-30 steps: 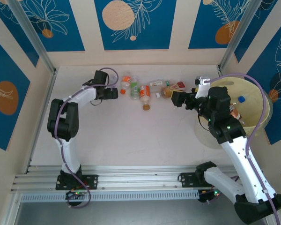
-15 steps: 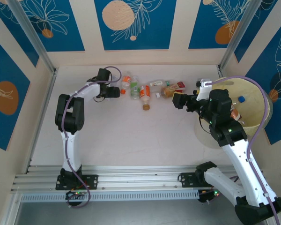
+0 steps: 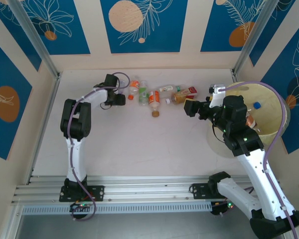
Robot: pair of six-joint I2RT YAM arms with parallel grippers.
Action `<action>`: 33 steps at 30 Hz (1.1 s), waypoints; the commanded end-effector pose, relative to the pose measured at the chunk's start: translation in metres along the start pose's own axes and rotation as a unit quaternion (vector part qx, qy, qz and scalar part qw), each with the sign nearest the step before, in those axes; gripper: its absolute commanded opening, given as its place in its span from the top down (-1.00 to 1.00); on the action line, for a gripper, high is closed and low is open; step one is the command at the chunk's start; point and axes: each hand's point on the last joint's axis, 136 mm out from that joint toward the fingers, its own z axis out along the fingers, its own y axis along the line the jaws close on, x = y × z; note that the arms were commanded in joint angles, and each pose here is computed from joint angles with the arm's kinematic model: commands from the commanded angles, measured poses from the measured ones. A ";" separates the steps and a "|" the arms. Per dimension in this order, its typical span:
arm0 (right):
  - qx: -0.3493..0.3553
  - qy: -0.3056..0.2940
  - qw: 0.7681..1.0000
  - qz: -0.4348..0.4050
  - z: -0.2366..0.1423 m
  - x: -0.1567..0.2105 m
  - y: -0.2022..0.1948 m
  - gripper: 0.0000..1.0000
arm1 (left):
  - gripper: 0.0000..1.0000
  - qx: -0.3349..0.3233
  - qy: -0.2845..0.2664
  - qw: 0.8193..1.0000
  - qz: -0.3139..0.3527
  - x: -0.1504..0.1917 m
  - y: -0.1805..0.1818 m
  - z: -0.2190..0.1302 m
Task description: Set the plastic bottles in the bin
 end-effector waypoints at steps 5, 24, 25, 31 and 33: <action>0.011 -0.002 1.000 -0.013 -0.002 0.000 -0.003 -0.99 | -0.05 0.016 -0.005 1.000 0.004 0.008 0.000 -0.001; -0.035 0.006 0.994 0.101 0.023 -0.002 0.014 -0.99 | 1.00 0.178 -0.152 0.971 -0.043 0.016 -0.059 -0.115; -0.042 0.011 0.993 0.109 0.026 -0.001 0.017 -0.99 | 1.00 0.208 -0.175 0.961 -0.042 0.018 -0.071 -0.131; -0.084 0.034 0.985 0.149 0.042 -0.003 0.035 -0.99 | 1.00 0.385 -0.226 0.895 0.020 0.044 -0.149 -0.211; -0.112 0.038 0.981 0.156 0.045 -0.004 0.045 -0.99 | 1.00 0.435 -0.219 0.871 0.056 0.056 -0.177 -0.233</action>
